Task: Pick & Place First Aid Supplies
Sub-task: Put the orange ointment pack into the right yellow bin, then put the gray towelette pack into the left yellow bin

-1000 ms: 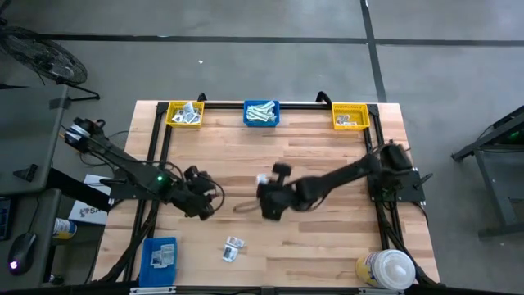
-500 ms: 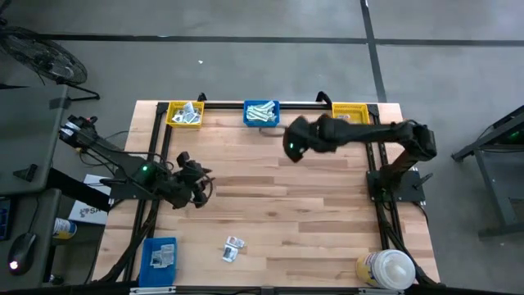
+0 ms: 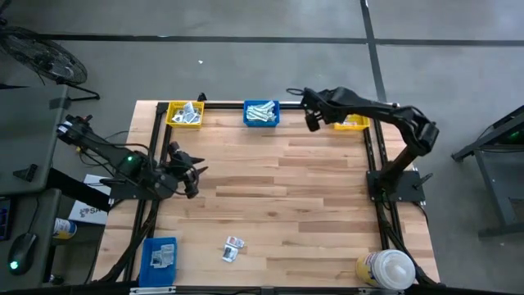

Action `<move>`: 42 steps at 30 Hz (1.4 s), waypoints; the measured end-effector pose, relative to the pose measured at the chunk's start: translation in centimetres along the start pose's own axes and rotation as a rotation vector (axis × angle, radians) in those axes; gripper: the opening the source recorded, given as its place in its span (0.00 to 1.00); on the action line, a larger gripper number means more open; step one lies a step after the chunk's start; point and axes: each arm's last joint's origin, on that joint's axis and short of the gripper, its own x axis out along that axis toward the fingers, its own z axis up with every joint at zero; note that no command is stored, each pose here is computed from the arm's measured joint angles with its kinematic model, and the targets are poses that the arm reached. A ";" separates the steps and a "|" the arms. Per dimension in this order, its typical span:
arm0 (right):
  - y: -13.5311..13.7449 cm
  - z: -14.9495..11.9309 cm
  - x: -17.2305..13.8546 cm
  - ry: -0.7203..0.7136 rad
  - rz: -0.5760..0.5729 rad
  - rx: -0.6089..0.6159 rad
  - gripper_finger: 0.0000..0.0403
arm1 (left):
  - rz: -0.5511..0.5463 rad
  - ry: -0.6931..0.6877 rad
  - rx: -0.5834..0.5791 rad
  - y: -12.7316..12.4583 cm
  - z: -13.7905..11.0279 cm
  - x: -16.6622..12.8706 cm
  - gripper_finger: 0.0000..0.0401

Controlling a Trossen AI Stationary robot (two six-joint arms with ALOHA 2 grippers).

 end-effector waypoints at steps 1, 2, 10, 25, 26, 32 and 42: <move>-0.4 0.0 0.8 0.019 -0.010 0.016 0.00 | -0.001 -0.002 -0.003 0.2 0.0 -0.1 0.33; -0.8 0.1 1.6 0.035 -0.015 0.029 0.00 | -0.001 -0.001 -0.001 0.4 0.0 -0.2 0.33; -2.4 -0.4 5.9 0.062 -0.065 0.095 0.00 | 0.019 0.029 0.041 1.1 -0.5 -0.6 0.33; -3.4 -1.1 7.7 0.108 -0.105 0.230 0.07 | 0.026 0.052 0.068 1.3 -0.7 -0.6 0.33; -3.5 -1.0 7.7 0.106 -0.104 0.234 0.09 | 0.026 0.052 0.068 1.3 -0.7 -0.6 0.33; -3.8 -0.4 8.2 0.079 -0.080 0.336 0.22 | 0.026 0.053 0.068 1.3 -0.7 -0.6 0.33; -2.4 0.2 7.9 0.106 0.172 0.304 0.28 | 0.013 0.062 0.060 1.3 -0.8 -0.6 0.33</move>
